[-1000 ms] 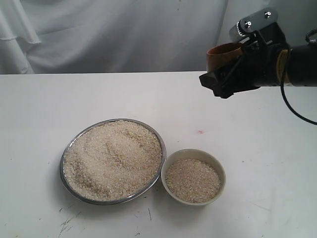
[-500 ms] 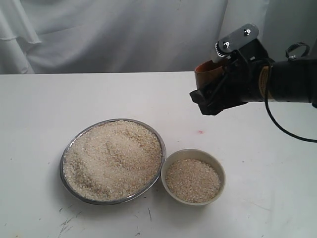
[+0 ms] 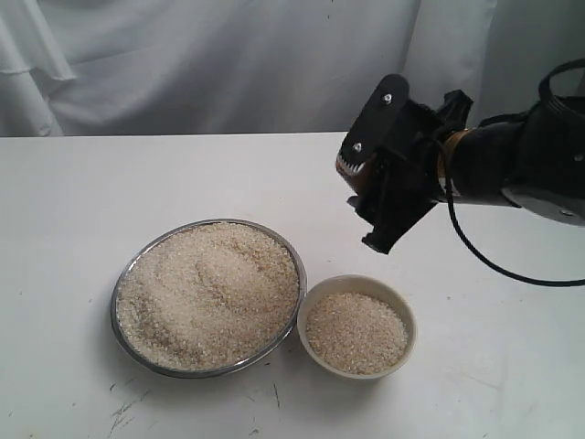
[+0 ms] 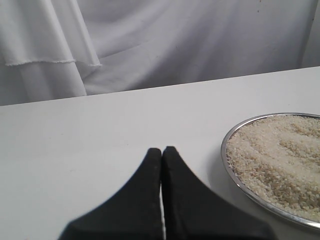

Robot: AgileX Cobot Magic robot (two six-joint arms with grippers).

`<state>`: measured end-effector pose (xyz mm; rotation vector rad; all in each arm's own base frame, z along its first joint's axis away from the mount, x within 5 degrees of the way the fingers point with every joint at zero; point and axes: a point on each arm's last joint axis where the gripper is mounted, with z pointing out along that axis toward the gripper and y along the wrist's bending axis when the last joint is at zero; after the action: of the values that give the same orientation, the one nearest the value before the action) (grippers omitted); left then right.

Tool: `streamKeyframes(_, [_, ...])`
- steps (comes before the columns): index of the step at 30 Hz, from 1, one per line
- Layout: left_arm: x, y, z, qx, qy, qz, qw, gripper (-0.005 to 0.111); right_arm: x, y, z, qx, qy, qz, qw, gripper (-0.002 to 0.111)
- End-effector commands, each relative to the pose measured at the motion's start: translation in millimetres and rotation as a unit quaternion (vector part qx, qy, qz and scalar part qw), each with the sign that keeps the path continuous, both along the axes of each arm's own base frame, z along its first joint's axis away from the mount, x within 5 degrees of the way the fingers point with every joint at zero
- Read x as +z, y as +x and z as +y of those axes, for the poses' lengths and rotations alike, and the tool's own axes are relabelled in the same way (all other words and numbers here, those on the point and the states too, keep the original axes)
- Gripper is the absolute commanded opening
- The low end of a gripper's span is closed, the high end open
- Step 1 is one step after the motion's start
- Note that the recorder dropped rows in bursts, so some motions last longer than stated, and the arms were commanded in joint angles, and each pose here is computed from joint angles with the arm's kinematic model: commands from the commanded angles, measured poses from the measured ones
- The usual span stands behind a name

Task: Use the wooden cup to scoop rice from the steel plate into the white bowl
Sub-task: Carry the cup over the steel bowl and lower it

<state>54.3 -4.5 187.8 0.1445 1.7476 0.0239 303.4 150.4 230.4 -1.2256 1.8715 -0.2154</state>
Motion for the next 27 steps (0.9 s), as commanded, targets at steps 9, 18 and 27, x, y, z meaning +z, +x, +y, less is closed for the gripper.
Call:
streamKeyframes(9, [1, 1, 0, -0.002, -0.003, -0.002, 1.000, 0.000, 37, -13, 22, 0.046, -0.178, 0.081, 0.980, 0.000])
streamKeyframes(18, [1, 1, 0, -0.003, -0.002, -0.002, 1.000, 0.000, 33, -9, 80, 0.127, -0.185, 0.049, 0.973, 0.000])
streamKeyframes(27, [1, 1, 0, -0.002, -0.003, -0.002, 1.000, 0.000, 19, 21, 122, 0.104, -0.203, 0.042, 0.973, 0.000])
